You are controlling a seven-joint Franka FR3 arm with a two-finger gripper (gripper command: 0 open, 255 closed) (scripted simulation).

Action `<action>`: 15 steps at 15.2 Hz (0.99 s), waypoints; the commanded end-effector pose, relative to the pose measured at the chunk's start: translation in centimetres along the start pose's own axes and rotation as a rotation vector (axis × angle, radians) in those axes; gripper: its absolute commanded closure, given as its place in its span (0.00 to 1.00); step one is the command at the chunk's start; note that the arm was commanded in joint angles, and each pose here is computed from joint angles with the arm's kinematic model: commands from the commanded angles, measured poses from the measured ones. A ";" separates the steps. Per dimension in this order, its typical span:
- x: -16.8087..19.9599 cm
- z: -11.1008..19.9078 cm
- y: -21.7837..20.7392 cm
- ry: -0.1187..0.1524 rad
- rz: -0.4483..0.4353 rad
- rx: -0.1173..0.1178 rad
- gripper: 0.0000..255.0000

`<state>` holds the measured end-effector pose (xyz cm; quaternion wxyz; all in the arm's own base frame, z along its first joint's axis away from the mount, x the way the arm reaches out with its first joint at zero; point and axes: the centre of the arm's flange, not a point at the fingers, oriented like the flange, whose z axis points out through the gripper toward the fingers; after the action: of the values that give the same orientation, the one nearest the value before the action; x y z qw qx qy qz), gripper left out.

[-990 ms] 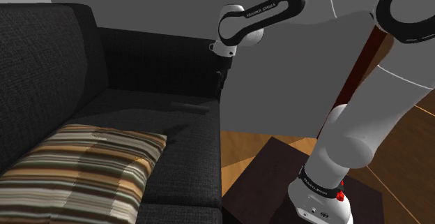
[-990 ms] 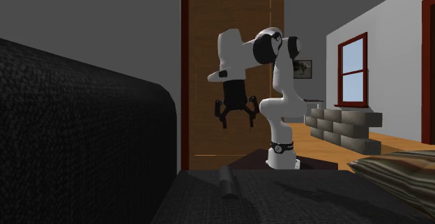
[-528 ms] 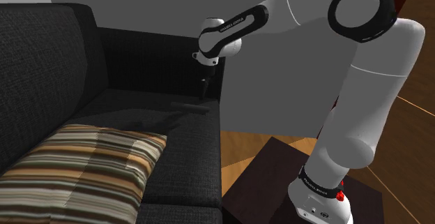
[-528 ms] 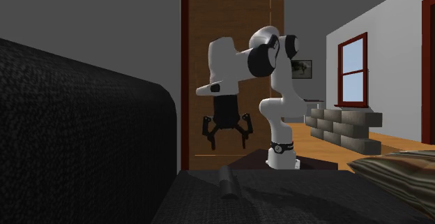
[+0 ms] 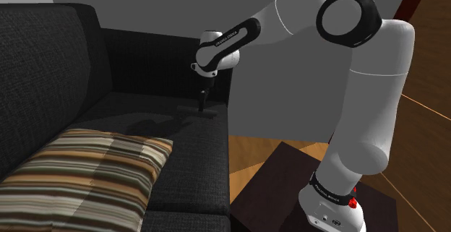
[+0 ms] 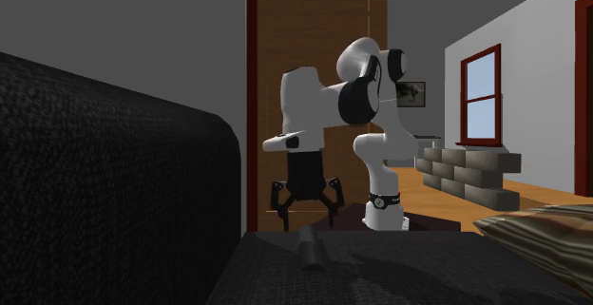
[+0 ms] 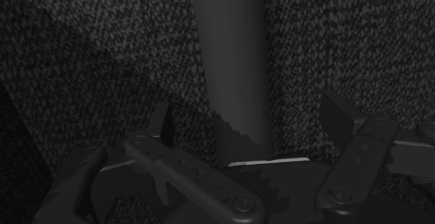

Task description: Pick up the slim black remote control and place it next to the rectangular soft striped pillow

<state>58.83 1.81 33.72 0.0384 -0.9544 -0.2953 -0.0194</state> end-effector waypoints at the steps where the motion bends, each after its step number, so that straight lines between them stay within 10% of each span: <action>1: 0.1 1.2 0.1 0.001 -0.001 0.000 0.00; 10: 0.1 2.0 0.1 0.000 -0.001 0.000 0.00; 11: 0.1 2.0 0.1 0.000 -0.001 0.000 1.00; 15: 0.2 2.0 0.1 0.000 -0.001 0.000 1.00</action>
<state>59.09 1.85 31.89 0.0375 -0.9547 -0.2945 -0.0211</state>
